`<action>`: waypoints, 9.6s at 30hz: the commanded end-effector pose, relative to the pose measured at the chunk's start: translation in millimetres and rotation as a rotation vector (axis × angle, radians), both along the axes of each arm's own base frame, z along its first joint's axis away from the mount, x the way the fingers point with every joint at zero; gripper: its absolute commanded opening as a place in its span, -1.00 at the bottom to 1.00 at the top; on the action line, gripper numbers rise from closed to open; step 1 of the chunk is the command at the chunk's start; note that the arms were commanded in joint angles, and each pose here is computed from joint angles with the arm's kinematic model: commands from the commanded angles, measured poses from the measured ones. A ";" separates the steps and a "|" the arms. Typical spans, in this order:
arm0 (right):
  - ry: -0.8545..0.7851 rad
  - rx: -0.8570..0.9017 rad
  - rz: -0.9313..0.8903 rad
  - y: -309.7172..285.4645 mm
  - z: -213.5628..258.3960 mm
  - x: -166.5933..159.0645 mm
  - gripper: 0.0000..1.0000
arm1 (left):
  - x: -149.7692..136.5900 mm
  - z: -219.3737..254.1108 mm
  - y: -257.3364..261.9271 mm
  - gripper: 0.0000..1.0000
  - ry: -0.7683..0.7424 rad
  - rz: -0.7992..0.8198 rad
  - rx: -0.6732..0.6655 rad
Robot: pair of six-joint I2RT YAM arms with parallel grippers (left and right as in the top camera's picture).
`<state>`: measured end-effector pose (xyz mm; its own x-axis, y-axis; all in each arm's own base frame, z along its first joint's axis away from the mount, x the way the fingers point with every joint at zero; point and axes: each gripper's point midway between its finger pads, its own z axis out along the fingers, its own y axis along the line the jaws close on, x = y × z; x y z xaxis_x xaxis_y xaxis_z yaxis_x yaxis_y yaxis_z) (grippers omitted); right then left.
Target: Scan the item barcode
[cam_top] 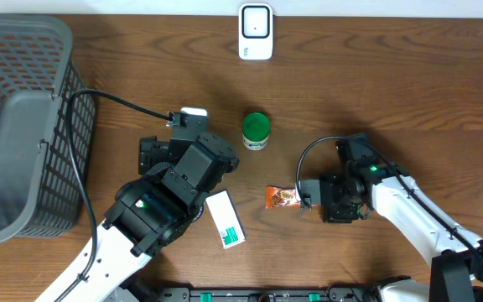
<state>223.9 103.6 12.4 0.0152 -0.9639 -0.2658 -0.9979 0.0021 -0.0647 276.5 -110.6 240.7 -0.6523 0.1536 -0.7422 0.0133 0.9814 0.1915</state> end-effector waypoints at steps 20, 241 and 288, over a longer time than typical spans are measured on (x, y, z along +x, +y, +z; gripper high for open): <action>0.203 0.146 -0.166 26.7 -18.3 -22.6 -0.79 | -2.0 0.5 6.5 0.94 0.006 0.011 0.030; -0.484 0.579 -0.800 150.0 110.4 422.0 -0.98 | -13.0 -9.6 14.8 0.94 0.071 0.006 0.079; 0.057 -0.408 -2.092 -230.2 145.3 173.5 -0.97 | -13.0 -9.6 14.8 0.94 0.071 0.006 0.079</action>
<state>417.8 -78.6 166.8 -0.9270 0.3679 -0.0722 0.3746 0.9006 -0.2204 262.5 -98.3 227.8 -0.7093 0.2038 -0.6748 0.0316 0.9655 0.2584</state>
